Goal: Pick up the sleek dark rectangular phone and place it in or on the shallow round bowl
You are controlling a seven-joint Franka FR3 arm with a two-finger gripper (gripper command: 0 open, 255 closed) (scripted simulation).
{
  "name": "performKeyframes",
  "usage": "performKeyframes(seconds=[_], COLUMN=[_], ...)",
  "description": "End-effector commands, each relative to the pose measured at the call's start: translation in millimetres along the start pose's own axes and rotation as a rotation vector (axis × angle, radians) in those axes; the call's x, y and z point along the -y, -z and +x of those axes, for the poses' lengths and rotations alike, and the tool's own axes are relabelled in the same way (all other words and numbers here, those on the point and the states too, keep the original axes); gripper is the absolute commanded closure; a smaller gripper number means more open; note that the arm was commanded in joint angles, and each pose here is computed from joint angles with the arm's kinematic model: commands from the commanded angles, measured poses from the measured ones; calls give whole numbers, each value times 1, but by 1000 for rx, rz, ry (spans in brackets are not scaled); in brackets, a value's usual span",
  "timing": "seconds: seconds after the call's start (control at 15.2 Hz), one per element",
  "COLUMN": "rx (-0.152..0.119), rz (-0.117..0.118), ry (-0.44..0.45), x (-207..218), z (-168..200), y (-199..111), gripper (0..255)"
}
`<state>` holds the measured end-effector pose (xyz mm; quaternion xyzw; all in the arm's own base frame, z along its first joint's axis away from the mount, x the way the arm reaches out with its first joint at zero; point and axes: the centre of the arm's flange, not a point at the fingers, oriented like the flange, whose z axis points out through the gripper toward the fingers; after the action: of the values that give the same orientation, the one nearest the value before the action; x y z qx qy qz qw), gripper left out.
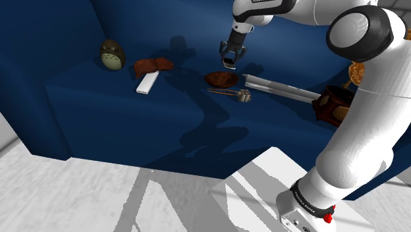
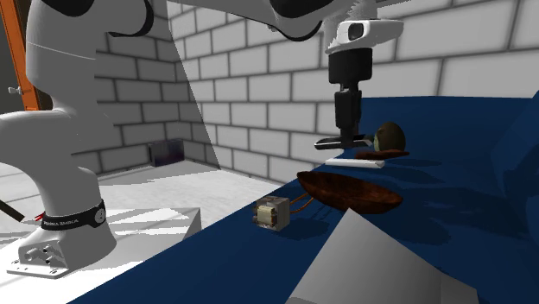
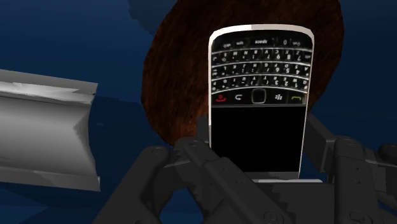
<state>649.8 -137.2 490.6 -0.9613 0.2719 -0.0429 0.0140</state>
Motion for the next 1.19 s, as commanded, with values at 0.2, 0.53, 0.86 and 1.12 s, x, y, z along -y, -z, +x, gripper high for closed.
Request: performKeyframes(seconds=[0.2, 0.53, 0.86, 1.12], rx=[-1, -1, -1, -1], rz=[0, 0, 0, 0], ry=[0, 0, 0, 0], x=[-1, -2, -2, -2], z=[-1, -3, -4, -4], y=[-26, -52, -55, -55], gripper=[255, 255, 255, 0])
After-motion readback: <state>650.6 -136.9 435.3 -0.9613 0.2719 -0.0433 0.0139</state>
